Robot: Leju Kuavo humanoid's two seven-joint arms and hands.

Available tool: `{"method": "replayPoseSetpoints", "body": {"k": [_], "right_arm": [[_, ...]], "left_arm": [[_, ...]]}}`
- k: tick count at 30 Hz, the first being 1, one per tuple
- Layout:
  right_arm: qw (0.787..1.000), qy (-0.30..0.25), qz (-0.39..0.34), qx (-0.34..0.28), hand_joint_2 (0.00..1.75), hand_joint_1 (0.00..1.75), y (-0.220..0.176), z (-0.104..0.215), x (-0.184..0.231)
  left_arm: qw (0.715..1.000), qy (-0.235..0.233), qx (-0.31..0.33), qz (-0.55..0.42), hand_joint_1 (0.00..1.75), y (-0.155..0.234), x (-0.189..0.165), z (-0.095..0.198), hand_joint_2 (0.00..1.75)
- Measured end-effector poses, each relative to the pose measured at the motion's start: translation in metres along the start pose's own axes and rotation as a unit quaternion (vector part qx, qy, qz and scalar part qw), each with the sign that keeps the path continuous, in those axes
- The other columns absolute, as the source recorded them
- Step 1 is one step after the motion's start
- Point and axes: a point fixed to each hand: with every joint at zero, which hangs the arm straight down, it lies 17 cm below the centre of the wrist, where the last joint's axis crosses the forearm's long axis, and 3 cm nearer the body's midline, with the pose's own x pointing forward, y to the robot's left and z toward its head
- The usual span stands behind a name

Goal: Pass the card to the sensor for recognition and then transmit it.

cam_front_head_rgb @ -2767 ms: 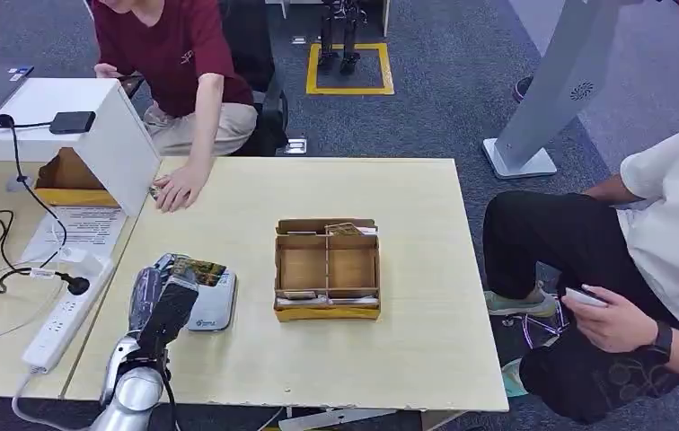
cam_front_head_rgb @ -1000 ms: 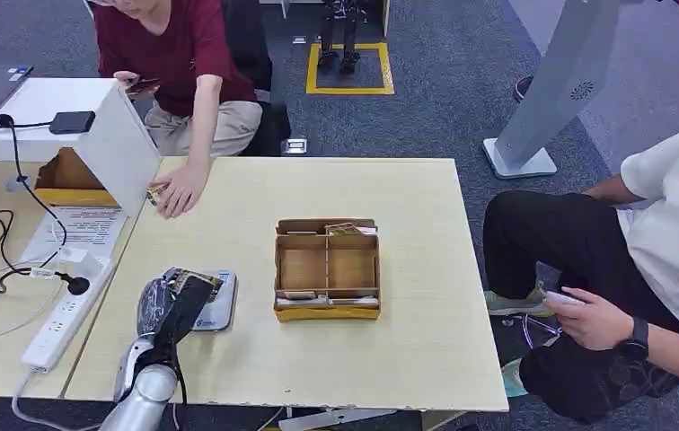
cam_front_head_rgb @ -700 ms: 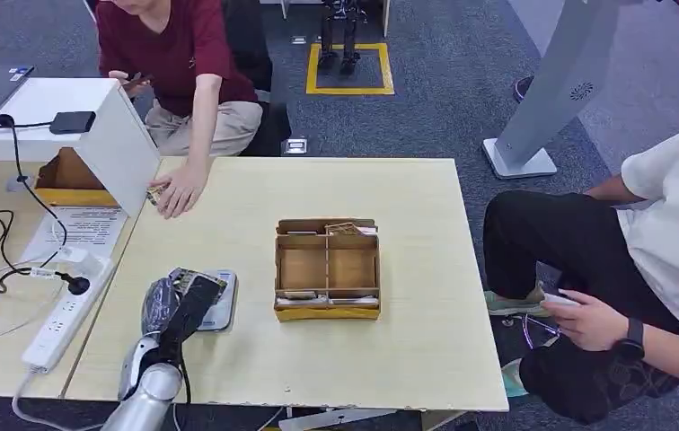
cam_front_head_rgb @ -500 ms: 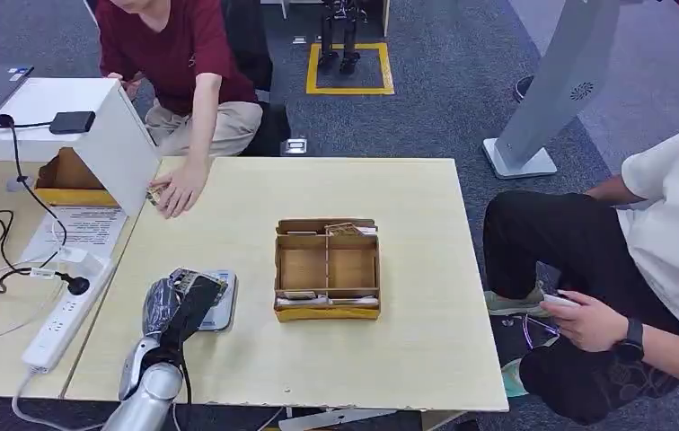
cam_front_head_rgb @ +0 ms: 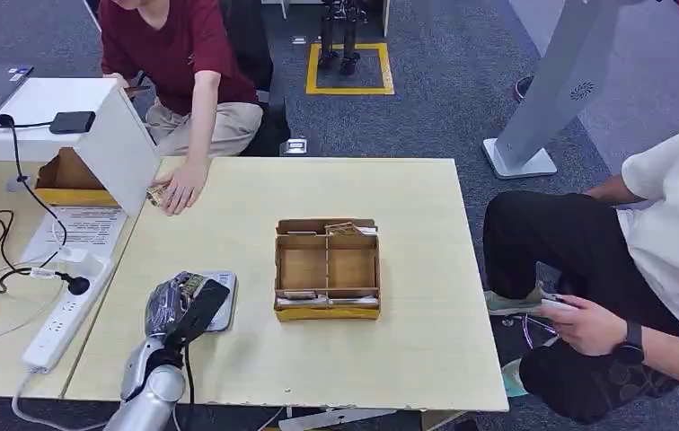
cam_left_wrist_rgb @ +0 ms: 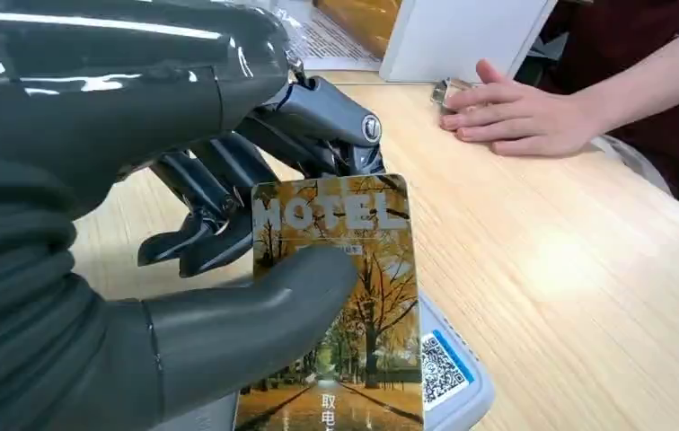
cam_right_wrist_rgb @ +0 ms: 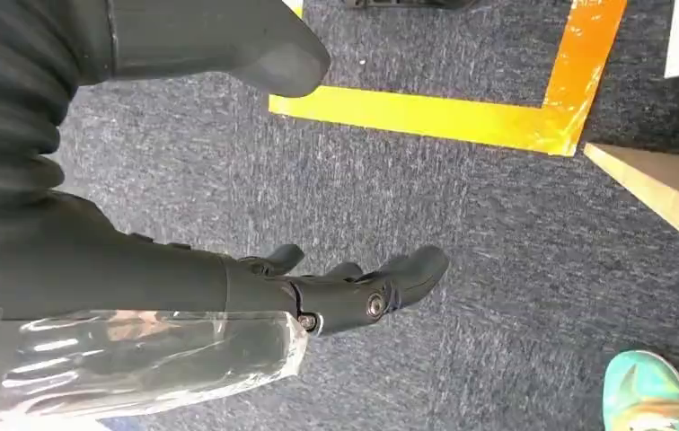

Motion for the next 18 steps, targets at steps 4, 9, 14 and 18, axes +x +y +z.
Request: {"method": "replayPoseSetpoints", "body": {"k": [4, 9, 14, 18], "right_arm": [[1.000, 0.001, 0.000, 0.000, 1.75, 0.00, -0.0004, -0.0001, -0.0006], [1.000, 0.002, -0.001, -0.001, 1.75, 0.00, -0.0009, -0.0002, -0.0009], [1.000, 0.001, -0.002, -0.003, 1.75, 0.00, -0.0025, -0.0007, 0.0002], [1.000, -0.003, 0.002, -0.002, 1.75, 0.00, -0.0022, -0.0006, 0.0012]], "left_arm": [[1.000, 0.004, -0.006, -0.006, 1.75, -0.0048, -0.0037, 0.0018, 1.75], [1.000, 0.007, -0.009, -0.010, 1.75, -0.0077, -0.0062, 0.0032, 1.75], [1.000, 0.009, -0.011, -0.012, 1.75, -0.0092, -0.0077, 0.0039, 1.75], [1.000, 0.012, -0.012, -0.022, 1.75, -0.0096, -0.0095, 0.0041, 1.75]]}}
